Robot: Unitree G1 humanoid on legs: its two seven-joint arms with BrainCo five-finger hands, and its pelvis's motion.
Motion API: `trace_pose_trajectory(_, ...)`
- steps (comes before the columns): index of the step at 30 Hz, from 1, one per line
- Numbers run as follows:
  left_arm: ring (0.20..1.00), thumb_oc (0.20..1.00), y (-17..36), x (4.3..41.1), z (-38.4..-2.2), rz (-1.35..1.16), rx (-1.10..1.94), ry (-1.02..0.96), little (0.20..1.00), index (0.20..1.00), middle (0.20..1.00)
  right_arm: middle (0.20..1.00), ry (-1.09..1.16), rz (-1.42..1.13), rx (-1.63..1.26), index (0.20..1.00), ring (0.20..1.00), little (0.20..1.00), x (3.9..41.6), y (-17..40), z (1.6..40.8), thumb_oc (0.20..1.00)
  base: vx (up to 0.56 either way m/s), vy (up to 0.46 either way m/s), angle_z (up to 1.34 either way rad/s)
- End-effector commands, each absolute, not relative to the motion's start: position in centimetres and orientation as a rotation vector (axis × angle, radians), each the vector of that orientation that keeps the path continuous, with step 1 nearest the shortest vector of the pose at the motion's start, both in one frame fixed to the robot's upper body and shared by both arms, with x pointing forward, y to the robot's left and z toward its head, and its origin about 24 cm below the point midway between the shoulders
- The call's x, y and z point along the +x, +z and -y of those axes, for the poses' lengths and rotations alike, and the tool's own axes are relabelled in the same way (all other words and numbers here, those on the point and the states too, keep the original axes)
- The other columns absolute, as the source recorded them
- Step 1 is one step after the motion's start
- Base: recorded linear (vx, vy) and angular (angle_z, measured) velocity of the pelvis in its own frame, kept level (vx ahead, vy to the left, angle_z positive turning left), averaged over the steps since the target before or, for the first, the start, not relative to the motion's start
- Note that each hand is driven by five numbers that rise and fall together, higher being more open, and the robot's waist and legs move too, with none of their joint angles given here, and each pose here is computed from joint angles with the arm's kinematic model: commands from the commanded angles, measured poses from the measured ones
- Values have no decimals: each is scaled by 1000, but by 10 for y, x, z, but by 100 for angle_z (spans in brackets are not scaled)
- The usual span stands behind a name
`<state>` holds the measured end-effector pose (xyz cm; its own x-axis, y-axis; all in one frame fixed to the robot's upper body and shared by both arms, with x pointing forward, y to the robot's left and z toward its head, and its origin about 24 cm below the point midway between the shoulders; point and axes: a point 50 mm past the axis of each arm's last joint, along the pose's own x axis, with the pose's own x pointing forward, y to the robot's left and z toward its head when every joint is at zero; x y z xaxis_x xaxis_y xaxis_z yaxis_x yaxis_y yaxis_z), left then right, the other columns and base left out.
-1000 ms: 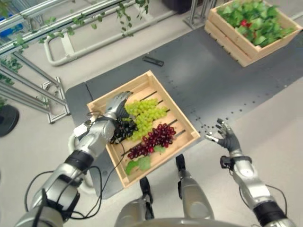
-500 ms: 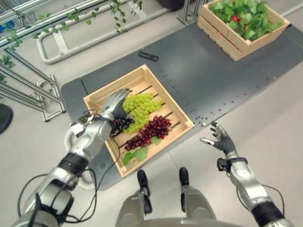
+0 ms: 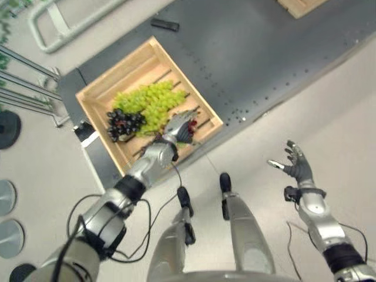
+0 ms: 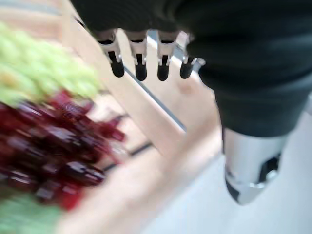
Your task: Pick up the fruits from the basket on one side to the basket on the other side
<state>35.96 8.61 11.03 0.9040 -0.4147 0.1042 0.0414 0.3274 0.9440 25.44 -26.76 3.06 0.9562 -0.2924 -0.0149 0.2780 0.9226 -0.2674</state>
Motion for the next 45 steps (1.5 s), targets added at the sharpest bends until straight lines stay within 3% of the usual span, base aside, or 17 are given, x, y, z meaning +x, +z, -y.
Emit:
trace_pose_trajectory(1, 1000, 1000, 109, 366, -86, 331, 1164, -259, 1000, 1000, 1000, 1000, -310, 60, -234, 1000, 1000, 1000, 249, 46, 266, 1000, -43, 29, -17)
trace_pose_trajectory(17, 1000, 1000, 106, 370, -100, 315, 1276, -164, 1000, 1000, 1000, 1000, -313, 55, -262, 1000, 1000, 1000, 247, 41, 262, 1000, -20, 10, -4)
trace_pose_trajectory(27, 1000, 1000, 129, 353, -109, 453, 1126, -134, 1000, 1000, 1000, 1000, -316, 82, -260, 1000, 1000, 1000, 252, 46, 263, 1000, 2, 3, 0)
trace_pose_trajectory(34, 1000, 1000, 162, 316, -149, 593, 1001, -99, 1000, 1000, 1000, 1000, -333, 57, -282, 1000, 1000, 1000, 249, 41, 266, 1000, 14, -24, 4)
trace_pose_trajectory(45, 1000, 1000, 172, 298, -177, 613, 968, -26, 1000, 1000, 1000, 1000, -329, 38, -290, 1000, 1000, 1000, 245, 40, 273, 1000, 8, 12, 4)
